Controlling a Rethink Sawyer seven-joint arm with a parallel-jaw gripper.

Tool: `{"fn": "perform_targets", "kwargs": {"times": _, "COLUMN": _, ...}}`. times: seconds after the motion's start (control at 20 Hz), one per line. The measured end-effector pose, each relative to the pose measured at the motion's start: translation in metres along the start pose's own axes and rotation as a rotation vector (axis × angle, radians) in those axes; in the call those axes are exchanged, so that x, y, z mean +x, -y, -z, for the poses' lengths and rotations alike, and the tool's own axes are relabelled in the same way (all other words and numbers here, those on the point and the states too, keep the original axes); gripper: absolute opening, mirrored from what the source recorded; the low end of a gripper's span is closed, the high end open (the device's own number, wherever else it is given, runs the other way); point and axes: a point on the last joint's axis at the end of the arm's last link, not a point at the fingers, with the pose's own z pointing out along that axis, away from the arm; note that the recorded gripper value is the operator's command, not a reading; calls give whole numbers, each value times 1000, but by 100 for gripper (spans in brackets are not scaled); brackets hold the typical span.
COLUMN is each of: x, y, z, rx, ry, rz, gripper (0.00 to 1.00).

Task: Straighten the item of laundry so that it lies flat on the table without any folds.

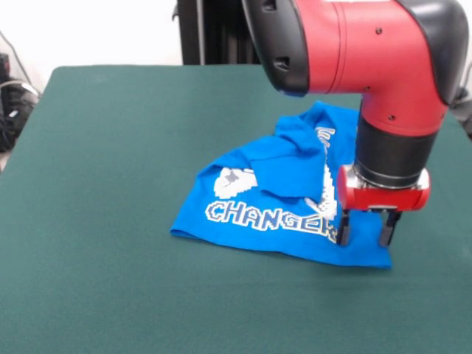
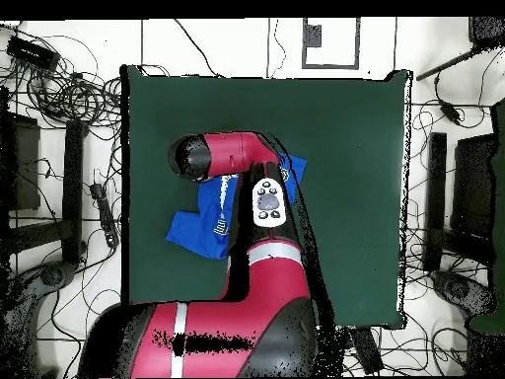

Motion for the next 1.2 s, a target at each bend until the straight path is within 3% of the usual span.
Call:
{"fn": "perform_targets", "kwargs": {"times": 0.8, "x": 7, "y": 3, "z": 5, "rx": -2, "ry": -15, "rz": -5, "gripper": 100}}
{"fn": "perform_targets", "kwargs": {"times": 1.2, "x": 13, "y": 12, "z": 40, "rx": 1, "ry": -18, "rz": -13, "gripper": 100}}
